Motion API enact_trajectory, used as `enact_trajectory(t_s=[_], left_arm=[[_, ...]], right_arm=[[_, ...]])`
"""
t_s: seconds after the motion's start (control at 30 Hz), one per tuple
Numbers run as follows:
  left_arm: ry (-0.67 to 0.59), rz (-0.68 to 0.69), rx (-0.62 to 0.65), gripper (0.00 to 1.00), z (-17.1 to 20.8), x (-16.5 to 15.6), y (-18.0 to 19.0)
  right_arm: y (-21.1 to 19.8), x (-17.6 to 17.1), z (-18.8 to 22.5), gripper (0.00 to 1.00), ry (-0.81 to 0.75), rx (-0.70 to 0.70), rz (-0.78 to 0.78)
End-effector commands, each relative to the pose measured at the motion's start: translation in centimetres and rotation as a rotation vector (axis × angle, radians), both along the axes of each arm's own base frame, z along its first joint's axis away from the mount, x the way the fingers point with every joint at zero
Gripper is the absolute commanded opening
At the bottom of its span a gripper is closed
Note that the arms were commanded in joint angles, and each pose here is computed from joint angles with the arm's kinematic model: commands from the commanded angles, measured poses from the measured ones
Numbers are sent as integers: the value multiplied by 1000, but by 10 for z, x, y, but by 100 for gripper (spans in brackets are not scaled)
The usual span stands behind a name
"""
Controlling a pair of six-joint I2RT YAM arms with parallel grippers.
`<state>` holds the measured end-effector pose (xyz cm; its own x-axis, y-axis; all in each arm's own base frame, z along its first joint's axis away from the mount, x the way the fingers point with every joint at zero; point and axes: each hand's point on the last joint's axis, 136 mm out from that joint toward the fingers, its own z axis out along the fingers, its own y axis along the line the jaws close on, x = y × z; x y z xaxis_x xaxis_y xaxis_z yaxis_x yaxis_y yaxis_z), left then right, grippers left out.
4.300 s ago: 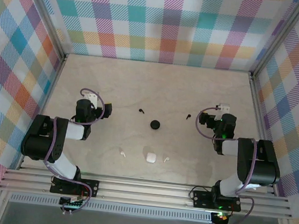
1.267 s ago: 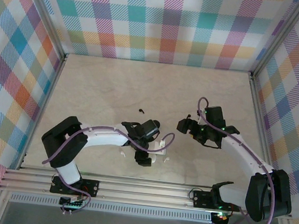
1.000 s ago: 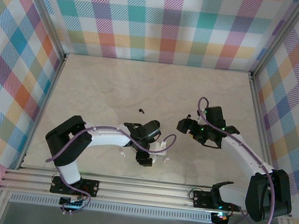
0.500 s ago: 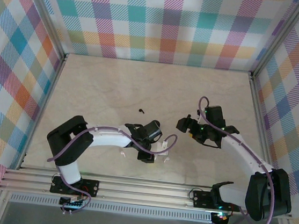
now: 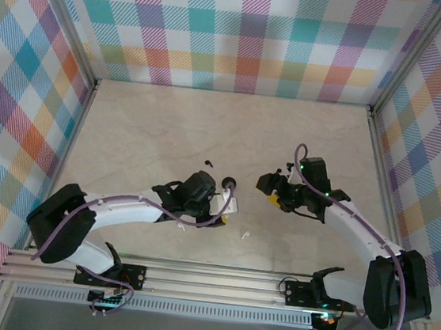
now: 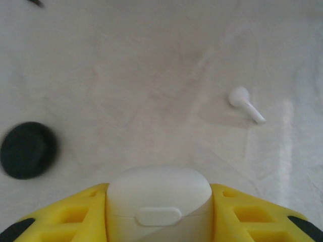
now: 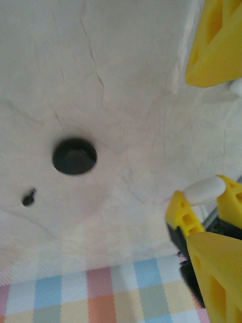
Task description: Insert the wireless bluetooth earbuds into the charging case
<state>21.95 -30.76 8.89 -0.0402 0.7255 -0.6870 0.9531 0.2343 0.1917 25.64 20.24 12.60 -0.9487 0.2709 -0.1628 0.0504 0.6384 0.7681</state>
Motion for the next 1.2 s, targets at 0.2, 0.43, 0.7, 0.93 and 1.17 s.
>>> enact_trajectory(t_s=[0.2, 0.43, 0.7, 0.93, 1.17], left_arm=[[-76, 62, -263, 34, 69, 19, -4], [-83, 56, -320, 34, 88, 10, 1], [-79, 55, -332, 37, 90, 6, 3], [-86, 52, -357, 37, 99, 3, 4], [-91, 67, -371, 40, 105, 2, 8]], right_arm=[[66, -28, 45, 75, -134, 119, 289], [85, -41, 48, 77, -161, 123, 381], [102, -47, 49, 78, -172, 130, 459], [111, -50, 47, 53, -156, 170, 508], [115, -52, 54, 27, -183, 191, 569]])
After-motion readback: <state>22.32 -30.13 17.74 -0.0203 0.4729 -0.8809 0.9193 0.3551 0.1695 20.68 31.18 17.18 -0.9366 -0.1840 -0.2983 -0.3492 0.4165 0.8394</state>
